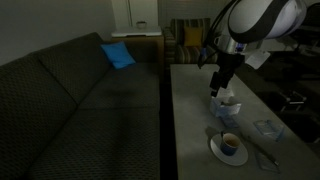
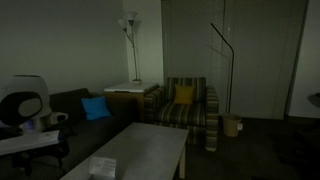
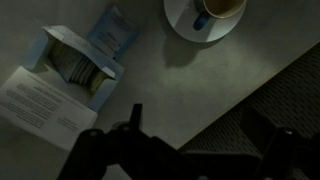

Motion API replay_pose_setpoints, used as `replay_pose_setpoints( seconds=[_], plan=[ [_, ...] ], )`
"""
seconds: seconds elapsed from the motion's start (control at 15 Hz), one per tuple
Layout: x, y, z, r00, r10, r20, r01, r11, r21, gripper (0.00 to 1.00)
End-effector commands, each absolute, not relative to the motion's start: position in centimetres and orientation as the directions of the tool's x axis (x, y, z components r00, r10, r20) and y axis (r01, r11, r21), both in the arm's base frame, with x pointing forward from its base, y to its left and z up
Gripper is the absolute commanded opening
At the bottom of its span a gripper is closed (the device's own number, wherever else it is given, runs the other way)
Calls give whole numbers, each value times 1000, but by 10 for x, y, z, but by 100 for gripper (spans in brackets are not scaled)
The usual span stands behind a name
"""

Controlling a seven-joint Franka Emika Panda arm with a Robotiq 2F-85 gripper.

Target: Remove the mug from the plate.

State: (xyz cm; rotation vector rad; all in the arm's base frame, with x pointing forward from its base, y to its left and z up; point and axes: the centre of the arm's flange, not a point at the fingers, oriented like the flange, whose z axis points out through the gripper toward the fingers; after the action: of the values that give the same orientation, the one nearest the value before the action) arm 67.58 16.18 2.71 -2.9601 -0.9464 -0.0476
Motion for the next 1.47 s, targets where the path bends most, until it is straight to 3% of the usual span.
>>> replay_pose_setpoints(
  seconds=[0.0, 1.0, 1.4],
  plan=[
    [663, 163, -2, 858, 511, 54, 513, -857, -42, 100],
    [644, 150, -49, 880, 475, -18, 473, -878, -77, 100],
    [632, 128, -93, 950, 313, 12, 313, -945, -98, 100]
  ],
)
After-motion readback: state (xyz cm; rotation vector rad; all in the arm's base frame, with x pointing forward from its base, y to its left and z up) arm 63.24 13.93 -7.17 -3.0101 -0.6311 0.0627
